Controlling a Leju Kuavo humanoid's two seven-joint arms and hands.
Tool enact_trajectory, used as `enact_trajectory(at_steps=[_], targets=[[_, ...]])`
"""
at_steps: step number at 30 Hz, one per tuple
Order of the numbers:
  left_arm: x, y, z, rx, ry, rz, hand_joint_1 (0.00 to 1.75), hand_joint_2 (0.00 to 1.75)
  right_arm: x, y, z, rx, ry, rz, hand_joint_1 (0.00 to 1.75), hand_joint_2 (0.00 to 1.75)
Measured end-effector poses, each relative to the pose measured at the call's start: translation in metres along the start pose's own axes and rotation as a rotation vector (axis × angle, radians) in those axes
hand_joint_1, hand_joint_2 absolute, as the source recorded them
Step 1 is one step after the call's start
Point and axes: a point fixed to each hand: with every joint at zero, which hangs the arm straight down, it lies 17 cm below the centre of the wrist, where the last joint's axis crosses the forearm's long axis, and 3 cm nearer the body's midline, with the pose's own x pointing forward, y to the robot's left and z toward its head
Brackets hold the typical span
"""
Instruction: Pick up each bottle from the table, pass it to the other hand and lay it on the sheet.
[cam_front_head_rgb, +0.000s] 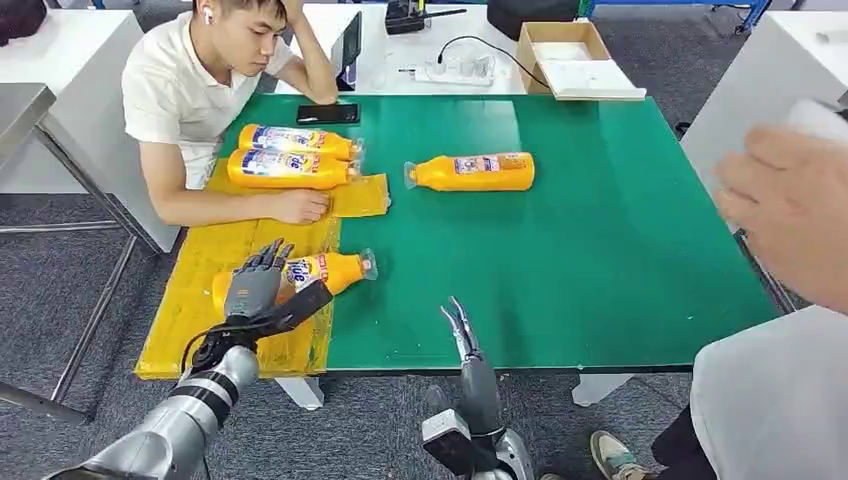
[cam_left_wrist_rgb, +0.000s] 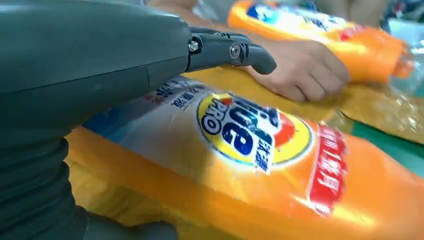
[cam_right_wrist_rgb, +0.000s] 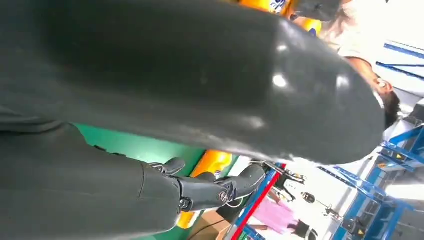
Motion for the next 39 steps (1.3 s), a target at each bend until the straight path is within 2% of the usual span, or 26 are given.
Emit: enact_trajectory(at_steps=[4, 8, 9, 11, 14, 15, 21, 26, 27, 31, 33, 35, 39], targets=[[0.014, -0.002, 0.006, -0.019, -0.053, 0.082, 0.0, 1.75, -0.006, -0.007, 0.001, -0.018, 0.013, 0.011, 0.0, 0.0], [0.039, 0.004, 0.032, 0.046, -0.164, 0.245, 0.0, 1.75, -0.012, -0.013, 0.006, -0.041, 0.027, 0.024, 0.0, 0.0], [0.051, 0.016, 0.043, 0.101, -0.214, 0.305, 0.0, 1.75, -0.013, -0.016, 0.008, -0.049, 0.023, 0.031, 0.0, 1.75], [0.066, 0.031, 0.063, 0.174, -0.282, 0.43, 0.0, 1.75, -0.012, -0.019, 0.01, -0.065, 0.013, 0.024, 0.0, 1.75], [0.088, 0.075, 0.094, 0.328, -0.378, 0.655, 0.0, 1.75, -0.012, -0.026, 0.012, -0.096, 0.04, -0.142, 0.0, 1.75], [0.094, 0.089, 0.103, 0.371, -0.406, 0.699, 0.0, 1.75, -0.012, -0.029, 0.012, -0.11, 0.054, -0.214, 0.0, 0.0], [0.122, 0.136, 0.146, 0.511, -0.529, 0.821, 0.0, 1.75, -0.007, -0.047, 0.007, -0.176, 0.079, -0.396, 0.0, 0.0], [0.126, 0.16, 0.167, 0.593, -0.577, 0.885, 0.0, 1.75, -0.009, -0.057, 0.003, -0.201, 0.098, -0.344, 0.0, 0.0], [0.126, 0.165, 0.172, 0.614, -0.58, 0.901, 0.0, 1.75, -0.01, -0.061, 0.002, -0.211, 0.107, -0.296, 0.0, 1.75], [0.127, 0.174, 0.182, 0.647, -0.596, 0.915, 0.0, 1.75, -0.007, -0.073, -0.003, -0.24, 0.081, -0.141, 0.0, 1.75], [0.13, 0.178, 0.186, 0.662, -0.607, 0.917, 0.0, 1.75, 0.0, -0.085, -0.009, -0.251, 0.025, 0.051, 0.0, 1.75], [0.132, 0.18, 0.189, 0.668, -0.616, 0.913, 0.0, 1.75, 0.004, -0.094, -0.016, -0.251, -0.013, 0.169, 0.0, 1.75], [0.138, 0.181, 0.194, 0.669, -0.642, 0.915, 0.0, 1.75, -0.003, -0.108, -0.029, -0.16, -0.079, 0.523, 0.0, 1.75]])
